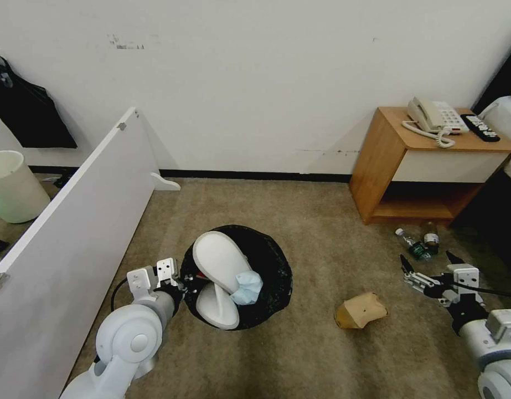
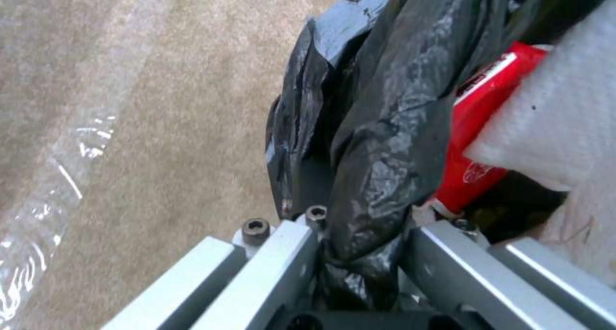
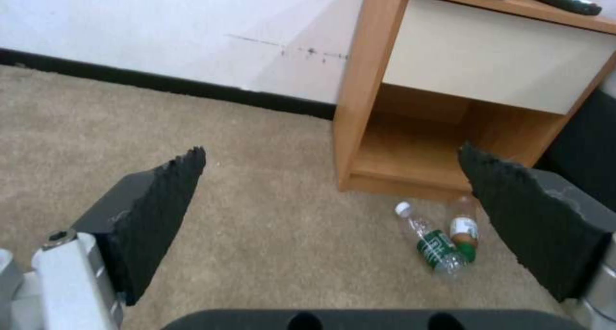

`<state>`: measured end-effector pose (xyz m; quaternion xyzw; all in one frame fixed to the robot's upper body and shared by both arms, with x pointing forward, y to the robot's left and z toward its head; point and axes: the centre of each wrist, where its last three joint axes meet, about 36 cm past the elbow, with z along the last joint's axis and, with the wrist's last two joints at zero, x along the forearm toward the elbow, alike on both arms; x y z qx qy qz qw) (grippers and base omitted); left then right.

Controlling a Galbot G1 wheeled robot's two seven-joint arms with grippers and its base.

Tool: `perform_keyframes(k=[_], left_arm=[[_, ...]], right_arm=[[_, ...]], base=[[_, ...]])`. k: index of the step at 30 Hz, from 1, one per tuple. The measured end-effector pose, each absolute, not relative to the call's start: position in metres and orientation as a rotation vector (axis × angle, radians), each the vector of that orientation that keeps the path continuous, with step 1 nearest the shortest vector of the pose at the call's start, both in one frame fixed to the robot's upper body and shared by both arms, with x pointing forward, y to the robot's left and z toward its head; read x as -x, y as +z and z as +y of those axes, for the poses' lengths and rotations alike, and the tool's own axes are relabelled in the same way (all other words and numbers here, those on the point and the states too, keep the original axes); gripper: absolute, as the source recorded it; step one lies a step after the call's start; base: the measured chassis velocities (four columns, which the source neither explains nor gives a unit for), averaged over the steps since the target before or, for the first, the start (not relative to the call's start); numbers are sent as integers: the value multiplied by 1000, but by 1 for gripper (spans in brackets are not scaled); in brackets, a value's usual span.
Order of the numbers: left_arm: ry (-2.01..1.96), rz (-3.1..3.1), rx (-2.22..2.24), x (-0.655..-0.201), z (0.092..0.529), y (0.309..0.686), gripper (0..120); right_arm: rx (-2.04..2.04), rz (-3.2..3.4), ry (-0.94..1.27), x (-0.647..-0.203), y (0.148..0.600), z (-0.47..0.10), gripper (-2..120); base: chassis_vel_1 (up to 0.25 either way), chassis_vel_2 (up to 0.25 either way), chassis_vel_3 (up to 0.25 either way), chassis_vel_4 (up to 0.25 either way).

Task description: Pick up the trash bin, then pick up the garbage from the floor and place it into the trash bin.

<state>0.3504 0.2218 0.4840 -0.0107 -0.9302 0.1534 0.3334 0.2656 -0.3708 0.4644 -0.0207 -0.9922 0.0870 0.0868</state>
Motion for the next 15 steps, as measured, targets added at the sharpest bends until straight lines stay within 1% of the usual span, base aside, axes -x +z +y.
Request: perform_keyframes(k=[10, 15], left_arm=[[401, -2427, 25, -350, 222, 483, 0], [401, -2428, 24, -349, 222, 483, 0]], right_arm=[[63, -2956, 245, -265, 462, -369, 100], [66, -2952, 241, -265, 460, -369, 100]], base=[[-139, 109, 131, -99], [-91, 84, 89, -95]])
